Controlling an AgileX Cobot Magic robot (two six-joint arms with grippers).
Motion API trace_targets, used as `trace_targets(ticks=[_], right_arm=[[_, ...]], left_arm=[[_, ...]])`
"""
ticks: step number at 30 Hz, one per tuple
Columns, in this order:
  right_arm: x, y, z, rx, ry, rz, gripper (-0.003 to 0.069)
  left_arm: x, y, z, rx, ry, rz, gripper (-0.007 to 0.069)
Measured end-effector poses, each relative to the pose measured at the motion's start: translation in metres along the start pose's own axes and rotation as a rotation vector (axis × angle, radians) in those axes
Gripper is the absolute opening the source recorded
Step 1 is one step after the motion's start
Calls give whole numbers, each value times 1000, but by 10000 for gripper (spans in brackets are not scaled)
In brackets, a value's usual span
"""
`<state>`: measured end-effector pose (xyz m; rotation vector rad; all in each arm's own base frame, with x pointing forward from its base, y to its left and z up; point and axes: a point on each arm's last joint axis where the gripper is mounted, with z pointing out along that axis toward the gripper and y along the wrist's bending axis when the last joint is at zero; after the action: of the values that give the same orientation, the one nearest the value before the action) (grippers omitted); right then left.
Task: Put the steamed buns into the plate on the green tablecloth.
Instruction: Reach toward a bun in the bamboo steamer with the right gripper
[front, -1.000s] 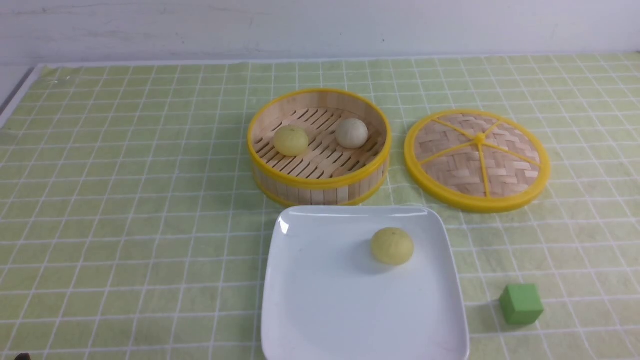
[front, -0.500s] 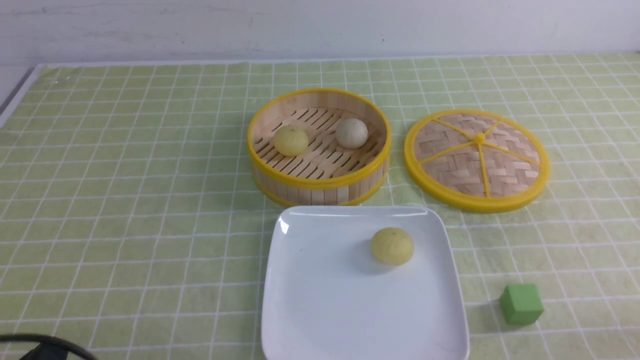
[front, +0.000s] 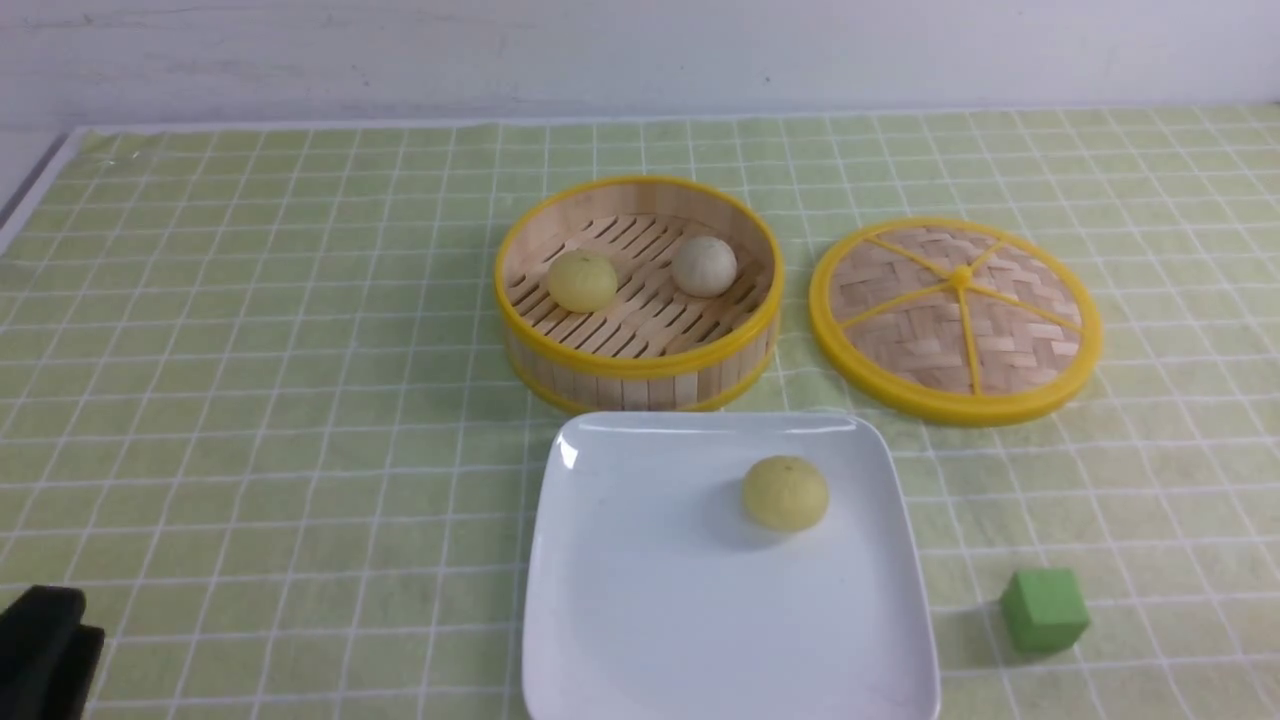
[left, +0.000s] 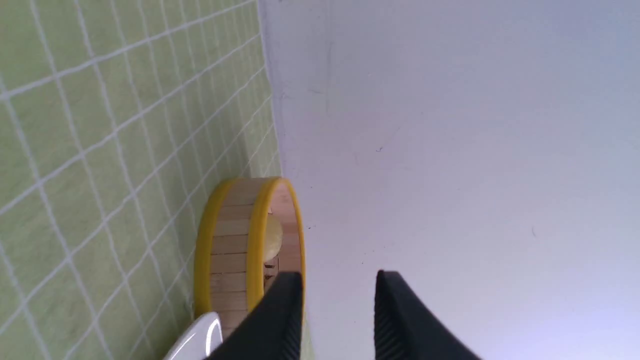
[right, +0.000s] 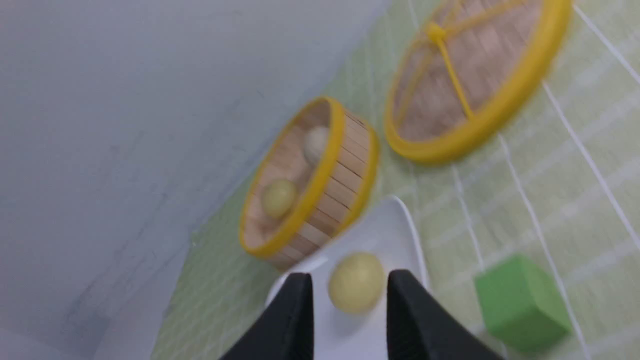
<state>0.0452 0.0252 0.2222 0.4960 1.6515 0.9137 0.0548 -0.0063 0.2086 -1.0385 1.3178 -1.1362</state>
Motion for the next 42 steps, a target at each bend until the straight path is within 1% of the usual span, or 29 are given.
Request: trace_targets(ticks=[1, 2, 3, 5, 6, 8, 9, 10, 11, 13, 15, 17, 18, 20, 21, 22, 23, 24, 25, 27, 28, 29, 30, 31, 32, 33, 35, 39, 42], right_arm=[[-8, 10, -4, -24, -27, -54, 206], [-24, 30, -11, -59, -80, -180, 167], [-29, 37, -12, -70, -84, -221, 146], [-43, 51, -9, -15, -74, -370, 66], [-49, 55, -4, 26, -27, -418, 28], [-54, 56, 11, 123, 107, -450, -5], [-56, 52, 23, 215, 220, -446, -10], [-54, 50, 23, 238, 259, -441, -10], [-54, 42, 36, 359, 405, -413, -10], [-53, 30, 52, 518, 606, -373, -8], [-53, 25, 67, 588, 717, -346, -7], [-53, 23, 82, 591, 767, -332, -2], [-52, 27, 105, 517, 812, -337, 8], [-50, 36, 129, 409, 839, -373, 29], [-48, 35, 131, 406, 843, -363, 31], [-45, 45, 153, 314, 870, -413, 64], [-45, 45, 156, 308, 869, -416, 69], [-43, 51, 174, 259, 884, -447, 99], [-44, 55, 190, 237, 884, -460, 140], [-47, 59, 211, 221, 872, -481, 189], [-51, 62, 230, 210, 865, -495, 232], [-54, 64, 243, 200, 863, -512, 255], [-54, 64, 243, 197, 863, -515, 265], [-58, 68, 267, 172, 867, -546, 302], [-60, 70, 281, 160, 876, -560, 318], [-61, 70, 283, 154, 880, -565, 324], [-61, 69, 315, 130, 911, -589, 356], [-64, 73, 365, 80, 913, -630, 370], [-58, 76, 395, 39, 919, -665, 371]], left_arm=[[-1, -12, -2, 20, 7, 81, 218], [-2, -32, -6, 52, 18, 207, 183], [-3, -43, -8, 64, 23, 270, 164], [-2, -62, -8, 10, 87, 416, 87], [-2, -69, -5, -52, 141, 481, 50], [1, -71, 8, -225, 282, 561, 13], [2, -69, 15, -329, 371, 593, 3], [2, -69, 14, -338, 383, 601, 2], [4, -64, 24, -496, 525, 640, 2], [4, -60, 34, -623, 660, 688, 2], [3, -60, 47, -674, 741, 741, 2], [1, -63, 56, -671, 771, 782, 2], [1, -69, 67, -646, 784, 802, 2], [1, -74, 76, -624, 787, 798, 2], [1, -75, 77, -621, 787, 798, 2], [1, -76, 82, -614, 787, 788, 2], [1, -75, 83, -618, 790, 785, 2], [1, -74, 86, -622, 794, 776, 2], [2, -73, 88, -627, 798, 770, 5], [2, -71, 90, -638, 807, 765, 13], [2, -70, 91, -644, 811, 762, 19], [2, -69, 92, -646, 813, 759, 23], [2, -69, 92, -646, 813, 758, 23], [2, -69, 93, -648, 813, 756, 29], [2, -69, 94, -648, 813, 756, 34], [2, -69, 94, -648, 812, 757, 34], [2, -69, 94, -647, 811, 757, 39], [2, -69, 94, -647, 811, 755, 53], [2, -69, 94, -647, 811, 756, 59]])
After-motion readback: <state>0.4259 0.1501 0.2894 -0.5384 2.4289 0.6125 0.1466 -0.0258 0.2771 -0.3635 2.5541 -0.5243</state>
